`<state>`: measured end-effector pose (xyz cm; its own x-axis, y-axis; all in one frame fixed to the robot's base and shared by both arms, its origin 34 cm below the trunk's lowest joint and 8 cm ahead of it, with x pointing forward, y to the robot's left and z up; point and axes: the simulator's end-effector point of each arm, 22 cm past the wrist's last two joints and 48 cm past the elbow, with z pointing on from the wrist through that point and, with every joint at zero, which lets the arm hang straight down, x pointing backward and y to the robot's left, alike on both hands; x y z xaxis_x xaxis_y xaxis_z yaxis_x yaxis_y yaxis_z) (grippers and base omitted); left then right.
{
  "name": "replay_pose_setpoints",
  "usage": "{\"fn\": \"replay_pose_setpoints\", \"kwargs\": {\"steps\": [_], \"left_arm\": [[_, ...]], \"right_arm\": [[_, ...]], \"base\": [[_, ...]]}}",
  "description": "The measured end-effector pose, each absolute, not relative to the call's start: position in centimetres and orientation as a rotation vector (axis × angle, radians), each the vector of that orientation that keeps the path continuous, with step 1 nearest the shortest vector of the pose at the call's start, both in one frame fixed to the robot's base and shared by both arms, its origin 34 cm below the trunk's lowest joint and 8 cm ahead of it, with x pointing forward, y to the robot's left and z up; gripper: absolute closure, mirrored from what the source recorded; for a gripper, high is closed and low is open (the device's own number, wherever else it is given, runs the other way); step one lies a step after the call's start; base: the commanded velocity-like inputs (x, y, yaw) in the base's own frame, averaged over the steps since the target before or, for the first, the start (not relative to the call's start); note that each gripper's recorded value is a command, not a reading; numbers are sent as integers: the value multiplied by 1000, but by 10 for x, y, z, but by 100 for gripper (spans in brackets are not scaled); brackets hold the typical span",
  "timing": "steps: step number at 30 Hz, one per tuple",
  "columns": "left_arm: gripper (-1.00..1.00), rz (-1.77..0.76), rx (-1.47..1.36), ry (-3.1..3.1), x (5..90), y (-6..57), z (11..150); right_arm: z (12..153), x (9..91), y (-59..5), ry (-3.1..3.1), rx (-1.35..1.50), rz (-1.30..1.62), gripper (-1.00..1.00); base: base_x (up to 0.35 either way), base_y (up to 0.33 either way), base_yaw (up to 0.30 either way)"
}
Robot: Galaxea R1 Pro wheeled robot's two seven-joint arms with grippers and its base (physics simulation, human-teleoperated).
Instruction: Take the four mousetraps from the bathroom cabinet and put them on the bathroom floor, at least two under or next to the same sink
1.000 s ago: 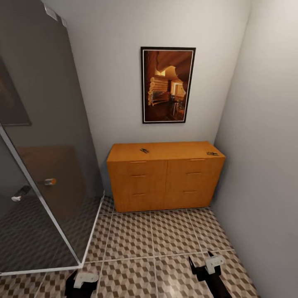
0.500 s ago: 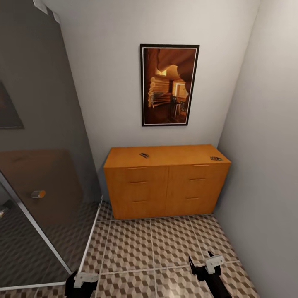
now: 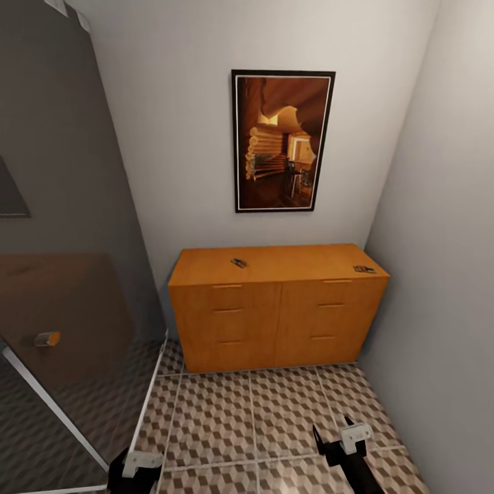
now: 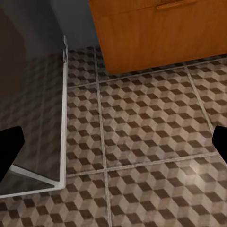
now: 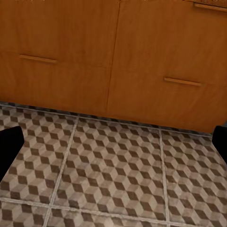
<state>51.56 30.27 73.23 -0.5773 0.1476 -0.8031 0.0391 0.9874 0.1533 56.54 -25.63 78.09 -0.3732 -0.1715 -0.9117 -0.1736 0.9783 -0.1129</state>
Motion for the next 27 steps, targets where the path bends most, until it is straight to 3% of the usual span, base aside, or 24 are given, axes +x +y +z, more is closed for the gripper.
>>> {"fn": "replay_pose_setpoints", "kwargs": {"steps": [27], "left_arm": [[-100, 147, 130, 2185, 515, 303, 732]], "right_arm": [[781, 565, -256, 1961, -246, 2, -100]], "base": [[164, 0, 0]]}}
